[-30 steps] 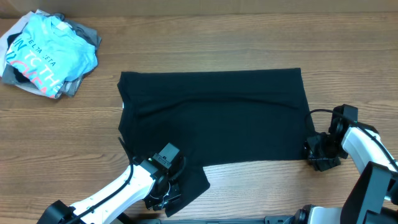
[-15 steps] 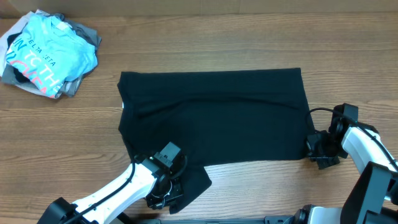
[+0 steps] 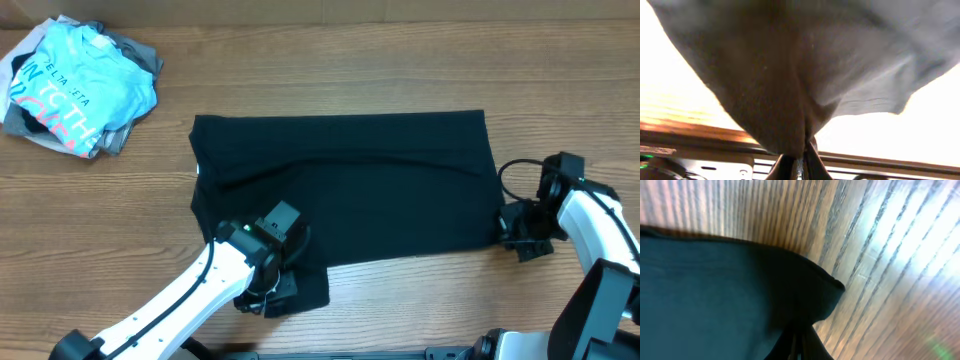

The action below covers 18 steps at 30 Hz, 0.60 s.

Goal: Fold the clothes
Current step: 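Lift the bottom edge and fold it up toward the far side with both grippers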

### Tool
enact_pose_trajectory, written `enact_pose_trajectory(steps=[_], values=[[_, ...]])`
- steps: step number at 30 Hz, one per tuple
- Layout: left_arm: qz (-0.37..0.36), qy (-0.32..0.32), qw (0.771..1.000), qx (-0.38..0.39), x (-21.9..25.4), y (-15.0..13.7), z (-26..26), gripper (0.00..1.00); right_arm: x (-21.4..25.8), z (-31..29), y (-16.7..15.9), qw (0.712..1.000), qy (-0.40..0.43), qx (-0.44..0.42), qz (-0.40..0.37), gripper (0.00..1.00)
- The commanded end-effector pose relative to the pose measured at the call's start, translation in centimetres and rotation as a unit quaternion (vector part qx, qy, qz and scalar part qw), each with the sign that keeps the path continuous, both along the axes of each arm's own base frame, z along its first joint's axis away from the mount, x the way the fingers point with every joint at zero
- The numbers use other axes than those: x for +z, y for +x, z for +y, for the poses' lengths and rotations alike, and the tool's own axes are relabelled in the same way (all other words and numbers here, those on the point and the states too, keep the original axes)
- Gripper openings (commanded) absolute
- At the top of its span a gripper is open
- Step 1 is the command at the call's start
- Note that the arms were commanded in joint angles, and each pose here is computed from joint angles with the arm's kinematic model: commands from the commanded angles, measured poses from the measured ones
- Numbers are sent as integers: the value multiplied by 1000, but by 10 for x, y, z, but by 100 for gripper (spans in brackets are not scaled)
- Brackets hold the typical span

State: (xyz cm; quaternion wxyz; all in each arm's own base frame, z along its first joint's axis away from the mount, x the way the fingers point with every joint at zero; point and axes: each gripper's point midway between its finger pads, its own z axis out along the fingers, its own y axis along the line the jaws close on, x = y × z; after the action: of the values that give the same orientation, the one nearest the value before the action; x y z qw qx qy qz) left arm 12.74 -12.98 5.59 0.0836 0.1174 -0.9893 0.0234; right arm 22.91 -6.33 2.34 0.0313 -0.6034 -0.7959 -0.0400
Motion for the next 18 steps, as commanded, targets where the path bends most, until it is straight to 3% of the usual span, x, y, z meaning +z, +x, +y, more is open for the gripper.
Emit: enact_pose_trajectory(steps=[1, 6, 11, 18], values=[[-79, 9, 997, -12, 26, 31, 1, 4, 11, -3, 16, 999, -1, -31, -18, 4], [-171, 18, 985, -7, 60, 76, 0, 4, 23, -2, 41, 997, 13, -30, -64, 4], [-281, 11, 960, -9, 96, 132, -1, 4, 28, 2, 62, 993, 29, -24, -111, 4], [-320, 23, 946, 42, 105, 166, 30, 4, 32, 6, 85, 988, 18, -5, -153, 4]])
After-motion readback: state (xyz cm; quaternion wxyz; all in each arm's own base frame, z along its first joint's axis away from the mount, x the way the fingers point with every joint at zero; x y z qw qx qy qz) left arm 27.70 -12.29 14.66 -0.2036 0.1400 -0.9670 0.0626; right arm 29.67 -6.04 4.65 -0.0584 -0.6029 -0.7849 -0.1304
